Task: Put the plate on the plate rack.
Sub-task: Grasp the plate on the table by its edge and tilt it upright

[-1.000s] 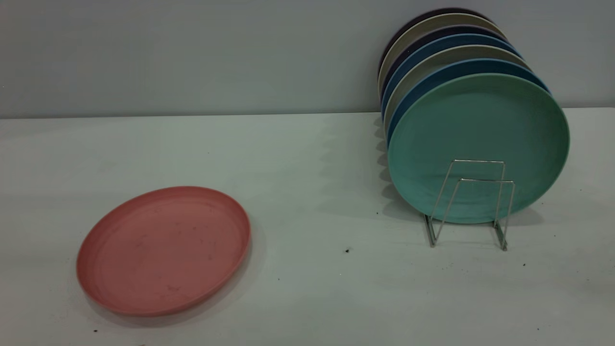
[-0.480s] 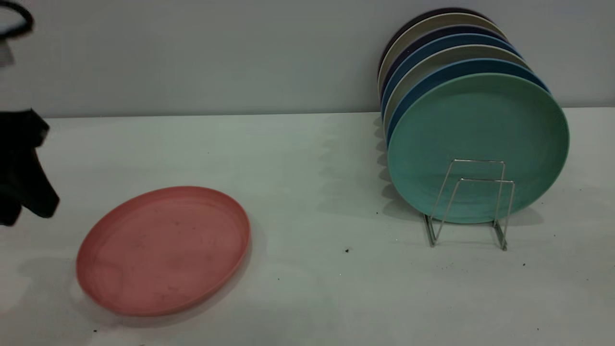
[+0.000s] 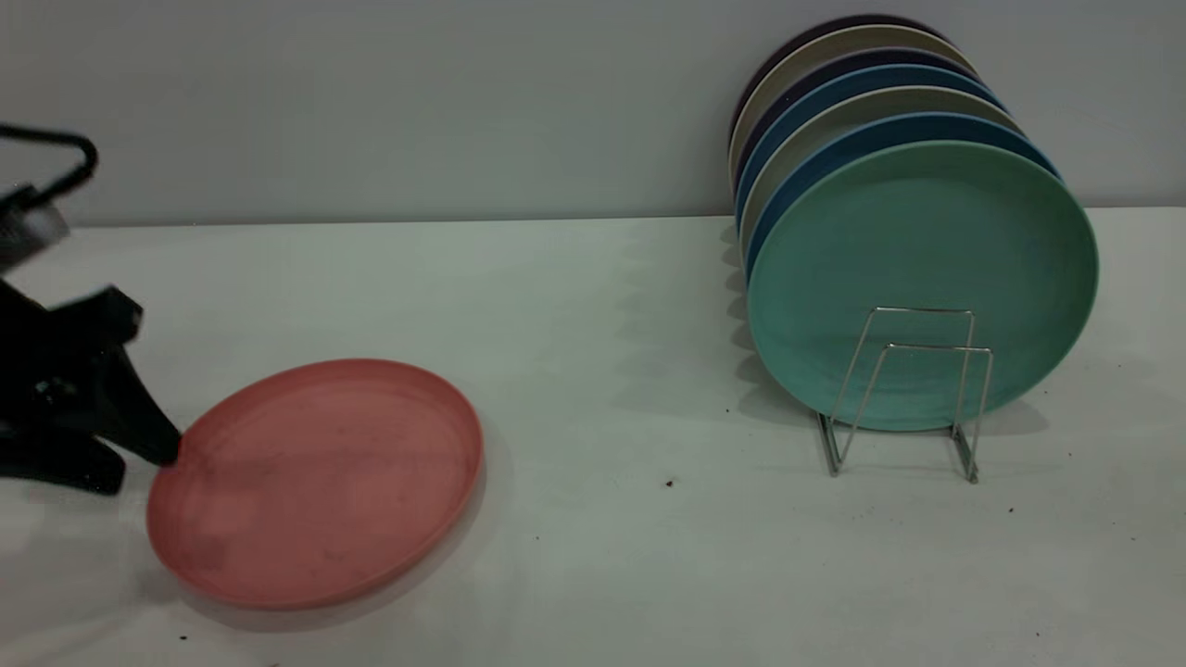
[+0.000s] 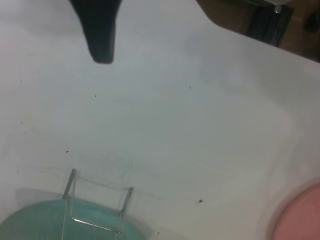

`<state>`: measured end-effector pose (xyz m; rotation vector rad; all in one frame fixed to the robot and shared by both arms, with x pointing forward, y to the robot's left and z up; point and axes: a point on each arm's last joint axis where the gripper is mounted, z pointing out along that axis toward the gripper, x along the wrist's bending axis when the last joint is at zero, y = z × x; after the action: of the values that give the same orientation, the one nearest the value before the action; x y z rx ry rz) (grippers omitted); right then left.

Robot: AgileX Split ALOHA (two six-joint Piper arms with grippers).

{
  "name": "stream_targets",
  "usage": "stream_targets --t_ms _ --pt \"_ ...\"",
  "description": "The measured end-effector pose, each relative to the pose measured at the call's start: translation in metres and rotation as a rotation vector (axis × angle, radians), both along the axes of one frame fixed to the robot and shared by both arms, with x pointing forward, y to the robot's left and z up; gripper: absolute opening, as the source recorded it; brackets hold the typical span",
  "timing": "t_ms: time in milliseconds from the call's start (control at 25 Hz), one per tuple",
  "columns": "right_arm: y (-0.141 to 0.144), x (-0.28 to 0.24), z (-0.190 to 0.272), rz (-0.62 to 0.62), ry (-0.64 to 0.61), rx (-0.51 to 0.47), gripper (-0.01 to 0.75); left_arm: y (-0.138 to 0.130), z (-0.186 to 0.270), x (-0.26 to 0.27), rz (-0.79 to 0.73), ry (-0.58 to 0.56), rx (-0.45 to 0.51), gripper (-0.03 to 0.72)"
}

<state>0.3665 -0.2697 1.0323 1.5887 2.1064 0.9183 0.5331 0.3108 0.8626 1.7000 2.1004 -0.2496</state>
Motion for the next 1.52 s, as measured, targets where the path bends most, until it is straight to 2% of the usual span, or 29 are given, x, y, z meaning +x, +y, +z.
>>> stream_targets --t_ms 280,560,840,1040,1120,1160,1320,1400,1520 --pt "0.000 0.000 0.000 0.002 -0.001 -0.002 0.511 0.004 -0.020 0.003 0.038 0.025 0.035 0.415" --pt "0.000 0.001 0.000 -0.001 -0.008 -0.002 0.511 0.004 -0.041 0.000 0.051 0.084 0.026 0.415" --pt "0.000 0.001 0.000 -0.001 -0.008 -0.002 0.511 0.002 -0.055 0.003 0.085 0.071 -0.005 0.415" --pt "0.000 0.001 0.000 -0.001 -0.008 -0.002 0.511 -0.001 -0.062 0.007 0.088 0.015 -0.037 0.401" --pt "0.000 0.001 0.000 -0.001 -0.009 -0.002 0.511 -0.002 -0.062 0.008 0.080 -0.002 -0.044 0.356" --pt "0.000 0.001 0.000 -0.001 -0.010 -0.002 0.511 -0.002 -0.061 0.008 0.076 -0.006 -0.045 0.310" --pt "0.000 0.001 0.001 -0.002 -0.011 -0.002 0.511 -0.002 -0.061 0.008 0.073 -0.010 -0.045 0.067" --pt "0.000 0.001 0.001 -0.003 -0.011 0.001 0.511 -0.002 -0.061 0.008 0.068 -0.011 -0.044 0.025" --pt "0.001 0.001 0.001 -0.006 -0.007 0.025 0.511 -0.002 -0.062 0.008 0.057 -0.015 -0.041 0.019"
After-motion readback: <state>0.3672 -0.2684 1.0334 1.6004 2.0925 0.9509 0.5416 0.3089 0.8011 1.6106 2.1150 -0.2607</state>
